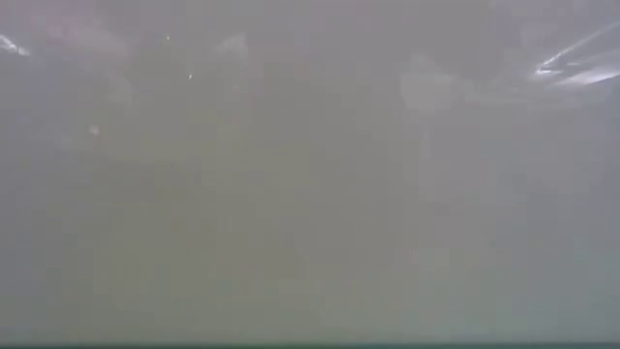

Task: Sort & place blocks by color
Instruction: Put the left blue block into the white bin, then put the left brown block into the gray bin

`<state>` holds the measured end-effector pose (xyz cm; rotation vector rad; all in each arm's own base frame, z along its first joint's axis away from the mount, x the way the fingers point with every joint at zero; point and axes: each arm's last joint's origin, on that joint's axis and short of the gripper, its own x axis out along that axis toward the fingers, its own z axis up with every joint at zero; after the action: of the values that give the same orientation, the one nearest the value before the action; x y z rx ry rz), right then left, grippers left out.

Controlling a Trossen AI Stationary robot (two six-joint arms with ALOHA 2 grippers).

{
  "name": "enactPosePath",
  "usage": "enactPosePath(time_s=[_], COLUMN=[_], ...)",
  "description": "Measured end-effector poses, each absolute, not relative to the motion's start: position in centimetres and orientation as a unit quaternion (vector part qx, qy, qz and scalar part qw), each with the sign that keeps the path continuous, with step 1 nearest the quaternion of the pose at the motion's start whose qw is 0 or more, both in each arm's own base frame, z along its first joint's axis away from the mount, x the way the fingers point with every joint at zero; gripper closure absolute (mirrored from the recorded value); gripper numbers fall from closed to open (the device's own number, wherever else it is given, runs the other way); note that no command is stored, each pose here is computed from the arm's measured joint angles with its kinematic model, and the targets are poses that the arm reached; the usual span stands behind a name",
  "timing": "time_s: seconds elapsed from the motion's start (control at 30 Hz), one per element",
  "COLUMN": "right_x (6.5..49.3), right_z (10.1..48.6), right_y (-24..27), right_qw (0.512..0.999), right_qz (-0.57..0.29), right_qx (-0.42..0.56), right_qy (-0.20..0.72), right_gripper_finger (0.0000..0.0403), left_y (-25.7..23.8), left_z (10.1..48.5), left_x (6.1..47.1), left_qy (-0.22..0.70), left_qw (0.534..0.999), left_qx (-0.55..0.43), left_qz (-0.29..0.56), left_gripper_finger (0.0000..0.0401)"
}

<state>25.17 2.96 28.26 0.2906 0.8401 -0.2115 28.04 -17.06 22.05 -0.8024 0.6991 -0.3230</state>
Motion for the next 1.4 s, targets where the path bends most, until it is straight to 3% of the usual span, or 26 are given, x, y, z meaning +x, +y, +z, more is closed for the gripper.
enactPosePath(time_s=[0.2, 0.43, 0.63, 1.0, 1.4], right_x=[25.3, 25.3, 25.4, 25.5, 25.9], right_z=[28.3, 28.3, 28.4, 28.4, 28.9], right_y=[2.5, 2.1, 1.5, 0.3, -2.4], right_qw=[0.9, 0.903, 0.902, 0.901, 0.909], right_qz=[-0.104, -0.101, -0.111, -0.13, -0.165], right_qx=[0.134, 0.116, 0.121, 0.123, 0.132], right_qy=[0.402, 0.402, 0.398, 0.396, 0.358], right_gripper_finger=[0.012, 0.012, 0.012, 0.012, 0.012], left_y=[-16.5, -13.9, -7.8, 2.5, 9.1], left_z=[22.3, 22.3, 22.7, 21.8, 21.4], left_x=[28.5, 29.7, 29.9, 24.6, 21.1], left_qy=[0.323, 0.309, 0.328, 0.486, 0.539], left_qw=[0.851, 0.874, 0.882, 0.766, 0.734], left_qx=[-0.383, -0.346, -0.335, -0.363, -0.309], left_qz=[-0.16, -0.146, -0.048, 0.213, 0.275], left_gripper_finger=[0.0094, 0.0126, 0.0153, 0.0173, 0.0174])
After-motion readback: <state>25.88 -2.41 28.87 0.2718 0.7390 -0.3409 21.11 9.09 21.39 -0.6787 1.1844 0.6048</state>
